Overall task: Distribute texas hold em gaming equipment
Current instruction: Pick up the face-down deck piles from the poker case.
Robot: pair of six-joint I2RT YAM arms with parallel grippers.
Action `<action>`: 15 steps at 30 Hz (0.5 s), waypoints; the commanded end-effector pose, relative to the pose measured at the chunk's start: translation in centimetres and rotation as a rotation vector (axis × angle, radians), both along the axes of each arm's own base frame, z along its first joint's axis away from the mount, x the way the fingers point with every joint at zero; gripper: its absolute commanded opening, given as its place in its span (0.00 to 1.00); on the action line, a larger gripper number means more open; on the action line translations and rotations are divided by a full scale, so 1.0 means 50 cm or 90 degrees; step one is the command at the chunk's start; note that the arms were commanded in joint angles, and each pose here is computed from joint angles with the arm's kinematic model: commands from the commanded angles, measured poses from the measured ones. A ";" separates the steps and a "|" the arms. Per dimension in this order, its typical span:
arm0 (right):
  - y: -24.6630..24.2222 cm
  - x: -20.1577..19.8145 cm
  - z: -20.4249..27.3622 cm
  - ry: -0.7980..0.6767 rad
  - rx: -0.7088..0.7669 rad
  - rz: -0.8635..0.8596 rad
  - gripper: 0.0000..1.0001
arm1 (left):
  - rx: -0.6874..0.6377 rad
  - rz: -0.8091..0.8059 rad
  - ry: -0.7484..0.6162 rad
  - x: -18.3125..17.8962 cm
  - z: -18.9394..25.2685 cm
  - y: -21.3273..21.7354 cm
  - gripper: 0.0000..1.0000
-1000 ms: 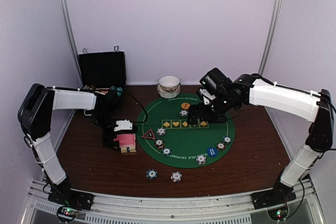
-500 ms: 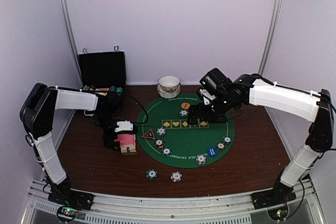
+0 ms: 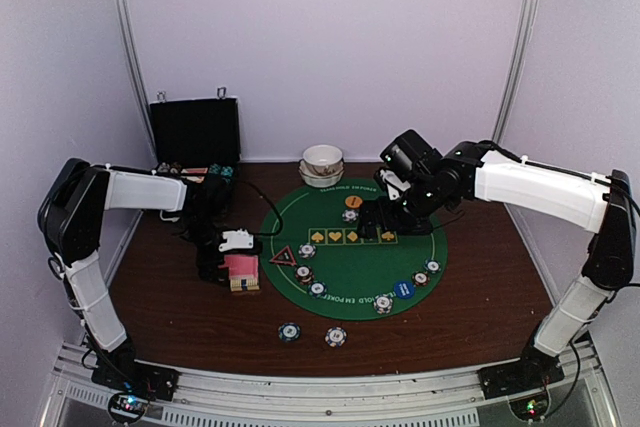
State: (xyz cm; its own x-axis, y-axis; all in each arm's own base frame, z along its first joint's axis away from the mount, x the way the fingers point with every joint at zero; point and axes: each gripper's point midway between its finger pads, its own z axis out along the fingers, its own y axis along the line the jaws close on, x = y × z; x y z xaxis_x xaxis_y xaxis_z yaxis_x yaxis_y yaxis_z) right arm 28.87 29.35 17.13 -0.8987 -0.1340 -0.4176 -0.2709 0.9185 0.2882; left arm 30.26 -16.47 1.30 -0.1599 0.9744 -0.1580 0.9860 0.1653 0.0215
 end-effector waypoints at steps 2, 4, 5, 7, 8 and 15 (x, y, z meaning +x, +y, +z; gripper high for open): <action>-0.008 -0.009 0.020 -0.013 0.002 0.008 0.99 | 0.013 0.004 0.010 -0.022 -0.017 0.013 0.88; -0.007 -0.007 0.019 -0.013 0.001 0.009 1.00 | 0.010 -0.002 0.003 -0.026 -0.018 0.014 0.87; -0.007 -0.008 0.018 -0.012 0.000 0.009 1.00 | 0.009 -0.003 0.001 -0.027 -0.018 0.015 0.86; -0.006 -0.007 0.017 -0.012 0.001 0.009 1.00 | 0.008 -0.002 -0.005 -0.026 -0.016 0.015 0.85; -0.005 -0.008 0.015 -0.009 0.002 0.009 1.00 | 0.006 -0.002 -0.009 -0.023 -0.016 0.014 0.83; -0.002 -0.009 0.012 -0.005 0.006 0.011 1.00 | -0.004 -0.004 -0.011 -0.023 -0.014 0.008 0.75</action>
